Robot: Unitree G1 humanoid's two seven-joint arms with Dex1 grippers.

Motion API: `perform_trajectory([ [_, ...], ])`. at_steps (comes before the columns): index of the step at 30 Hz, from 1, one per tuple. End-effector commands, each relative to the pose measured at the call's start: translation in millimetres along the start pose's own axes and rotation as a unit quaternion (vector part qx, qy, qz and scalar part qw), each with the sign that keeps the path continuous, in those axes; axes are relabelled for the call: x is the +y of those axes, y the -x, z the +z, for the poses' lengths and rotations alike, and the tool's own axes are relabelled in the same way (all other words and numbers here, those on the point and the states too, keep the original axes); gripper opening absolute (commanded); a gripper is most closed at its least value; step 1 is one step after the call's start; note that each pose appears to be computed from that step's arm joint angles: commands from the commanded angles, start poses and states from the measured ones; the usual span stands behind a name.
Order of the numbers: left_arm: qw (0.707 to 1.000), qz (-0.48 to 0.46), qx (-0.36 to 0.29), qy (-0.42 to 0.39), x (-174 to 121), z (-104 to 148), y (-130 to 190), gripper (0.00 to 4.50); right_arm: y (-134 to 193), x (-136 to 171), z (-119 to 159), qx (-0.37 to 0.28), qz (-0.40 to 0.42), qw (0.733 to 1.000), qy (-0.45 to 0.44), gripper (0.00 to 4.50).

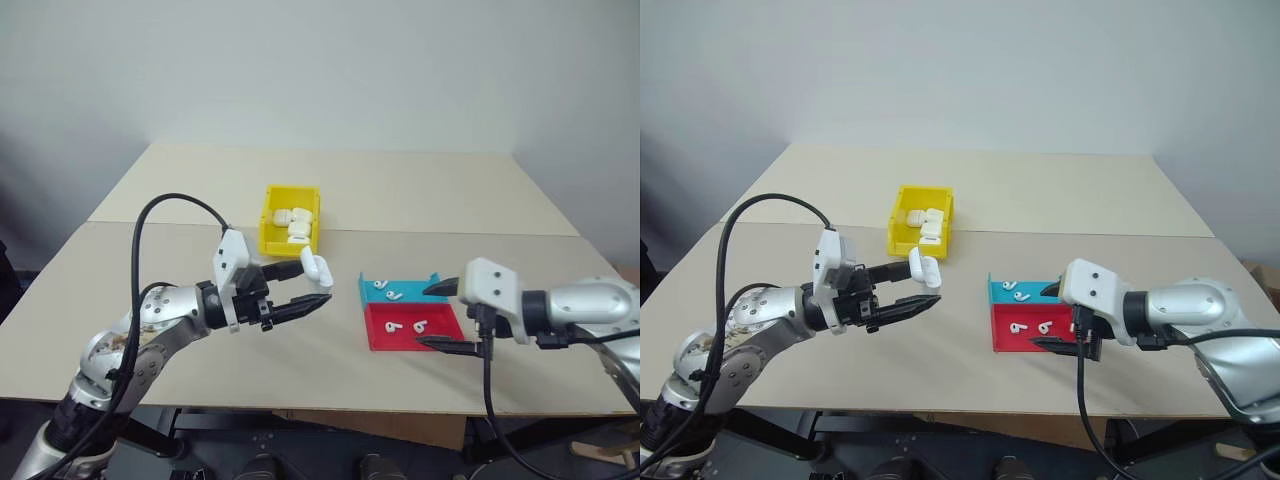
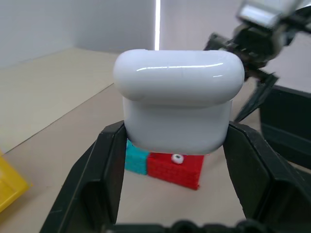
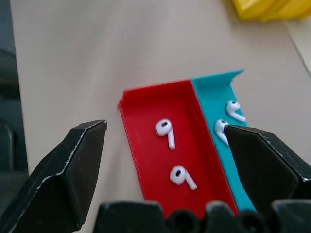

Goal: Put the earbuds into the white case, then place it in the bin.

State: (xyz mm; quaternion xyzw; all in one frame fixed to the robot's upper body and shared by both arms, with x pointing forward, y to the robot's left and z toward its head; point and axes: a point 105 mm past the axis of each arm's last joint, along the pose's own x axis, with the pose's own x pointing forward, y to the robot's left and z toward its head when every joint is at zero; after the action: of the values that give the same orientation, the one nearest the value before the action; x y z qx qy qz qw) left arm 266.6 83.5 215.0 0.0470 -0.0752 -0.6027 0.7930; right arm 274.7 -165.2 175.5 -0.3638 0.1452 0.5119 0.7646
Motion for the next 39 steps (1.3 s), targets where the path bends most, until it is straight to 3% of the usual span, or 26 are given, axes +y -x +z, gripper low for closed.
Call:
perform_trajectory([
  [1, 0.996, -0.053, -0.056, -0.042, -6, 20, -4, 2.73, -6, -6, -2, 0.045, 0.026, 0.997, 0.058, 4.5],
  [14, 0.991, -0.065, -0.103, -0.054, -15, 17, -12, 2.73, -30, -31, -17, 0.142, 0.105, 0.974, 0.139, 4.5],
  [17, 0.992, -0.055, -0.103, -0.056, -19, 15, -10, 2.73, -35, -36, -23, 0.163, 0.123, 0.964, 0.168, 3.9],
  [22, 0.992, -0.03, -0.11, -0.052, -22, 14, -10, 2.73, -46, -39, -28, 0.172, 0.145, 0.957, 0.182, 2.25],
  [39, 0.992, 0.0, -0.112, -0.053, -28, 12, -9, 2.73, -62, -40, -45, 0.189, 0.18, 0.942, 0.211, 2.25],
])
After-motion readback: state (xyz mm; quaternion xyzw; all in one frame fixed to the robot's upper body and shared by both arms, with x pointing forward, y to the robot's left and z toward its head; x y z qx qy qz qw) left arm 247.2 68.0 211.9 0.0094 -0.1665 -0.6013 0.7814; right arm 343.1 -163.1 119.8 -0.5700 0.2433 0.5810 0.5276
